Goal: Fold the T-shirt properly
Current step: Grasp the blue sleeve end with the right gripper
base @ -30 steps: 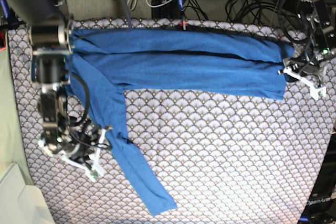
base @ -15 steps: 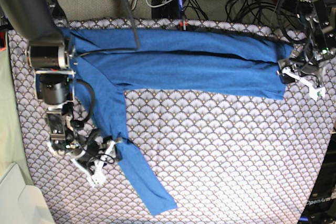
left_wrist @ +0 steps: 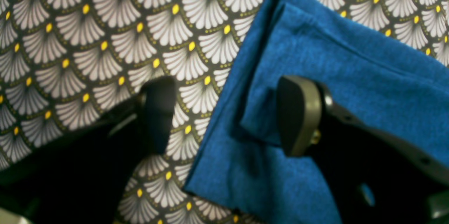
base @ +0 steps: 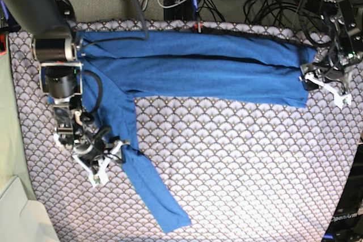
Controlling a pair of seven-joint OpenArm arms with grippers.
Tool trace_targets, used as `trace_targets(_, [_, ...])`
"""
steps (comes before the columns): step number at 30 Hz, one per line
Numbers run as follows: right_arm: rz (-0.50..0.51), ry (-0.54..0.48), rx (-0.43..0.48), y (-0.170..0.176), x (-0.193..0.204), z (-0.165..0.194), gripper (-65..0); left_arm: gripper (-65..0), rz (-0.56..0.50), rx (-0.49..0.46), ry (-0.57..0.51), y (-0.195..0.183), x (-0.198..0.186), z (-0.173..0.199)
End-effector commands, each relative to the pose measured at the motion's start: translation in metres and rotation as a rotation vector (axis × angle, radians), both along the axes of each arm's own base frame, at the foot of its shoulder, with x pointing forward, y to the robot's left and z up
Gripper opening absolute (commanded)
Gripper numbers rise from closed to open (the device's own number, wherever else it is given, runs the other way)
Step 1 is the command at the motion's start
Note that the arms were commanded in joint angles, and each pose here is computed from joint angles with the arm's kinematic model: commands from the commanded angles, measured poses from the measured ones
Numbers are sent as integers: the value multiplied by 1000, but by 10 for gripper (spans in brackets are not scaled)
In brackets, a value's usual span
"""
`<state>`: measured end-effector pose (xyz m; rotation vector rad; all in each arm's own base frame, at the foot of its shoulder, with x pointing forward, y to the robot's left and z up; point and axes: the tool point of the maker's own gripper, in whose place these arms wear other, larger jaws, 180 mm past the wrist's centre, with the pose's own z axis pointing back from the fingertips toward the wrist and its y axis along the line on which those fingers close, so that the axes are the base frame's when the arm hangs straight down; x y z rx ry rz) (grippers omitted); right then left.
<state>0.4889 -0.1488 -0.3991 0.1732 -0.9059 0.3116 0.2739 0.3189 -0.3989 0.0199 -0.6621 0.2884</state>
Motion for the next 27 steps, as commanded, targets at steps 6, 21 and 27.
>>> trace_targets(6, [0,-101,37,6,24,35,-306,-208,-2,17,-49,5,10,14])
trace_targets(21, [5,-69,53,17,12,17,-308,-208,-2,17,-53,5,11,15])
trace_targets(27, [-7,-61,80,17,4,2,-385,-208,-2,17,-53,5,11,15])
